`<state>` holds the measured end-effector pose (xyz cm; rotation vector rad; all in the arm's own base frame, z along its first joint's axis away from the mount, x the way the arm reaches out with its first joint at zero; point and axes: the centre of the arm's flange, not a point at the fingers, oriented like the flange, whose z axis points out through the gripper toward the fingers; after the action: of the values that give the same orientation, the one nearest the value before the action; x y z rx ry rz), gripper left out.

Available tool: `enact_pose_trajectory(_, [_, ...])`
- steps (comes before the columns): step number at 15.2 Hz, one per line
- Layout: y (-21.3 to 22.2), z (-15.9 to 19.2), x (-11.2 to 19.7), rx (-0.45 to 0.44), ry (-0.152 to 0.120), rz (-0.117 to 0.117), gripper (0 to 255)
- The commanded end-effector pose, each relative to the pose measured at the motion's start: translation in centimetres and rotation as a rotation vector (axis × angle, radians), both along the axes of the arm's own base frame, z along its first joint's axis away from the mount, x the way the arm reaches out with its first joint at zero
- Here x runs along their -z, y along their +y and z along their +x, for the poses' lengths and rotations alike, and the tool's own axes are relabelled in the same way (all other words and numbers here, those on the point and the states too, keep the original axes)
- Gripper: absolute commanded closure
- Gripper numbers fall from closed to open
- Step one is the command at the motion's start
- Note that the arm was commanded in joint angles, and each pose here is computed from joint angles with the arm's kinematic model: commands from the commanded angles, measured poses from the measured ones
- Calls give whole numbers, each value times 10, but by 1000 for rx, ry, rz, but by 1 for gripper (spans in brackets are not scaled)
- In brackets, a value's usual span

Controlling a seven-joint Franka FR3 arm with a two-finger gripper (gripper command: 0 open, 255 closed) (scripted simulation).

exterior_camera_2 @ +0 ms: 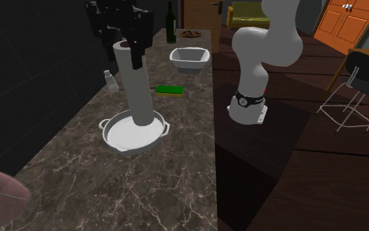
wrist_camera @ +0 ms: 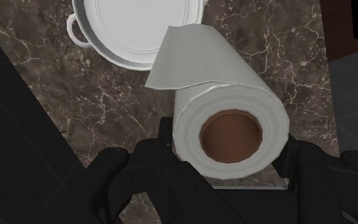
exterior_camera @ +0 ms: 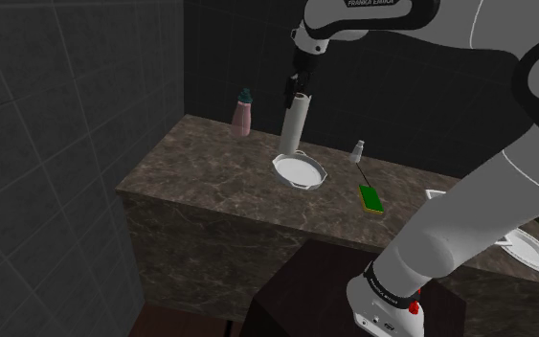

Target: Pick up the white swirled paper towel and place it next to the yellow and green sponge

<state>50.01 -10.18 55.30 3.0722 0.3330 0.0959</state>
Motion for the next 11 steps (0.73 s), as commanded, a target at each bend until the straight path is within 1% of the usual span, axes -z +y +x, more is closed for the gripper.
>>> enact_pose_trajectory(1, [-14, -21, -5, -1, 0, 1, 255])
enact_pose_trajectory(11, [-84, -127, -40, -1, 0, 1, 255])
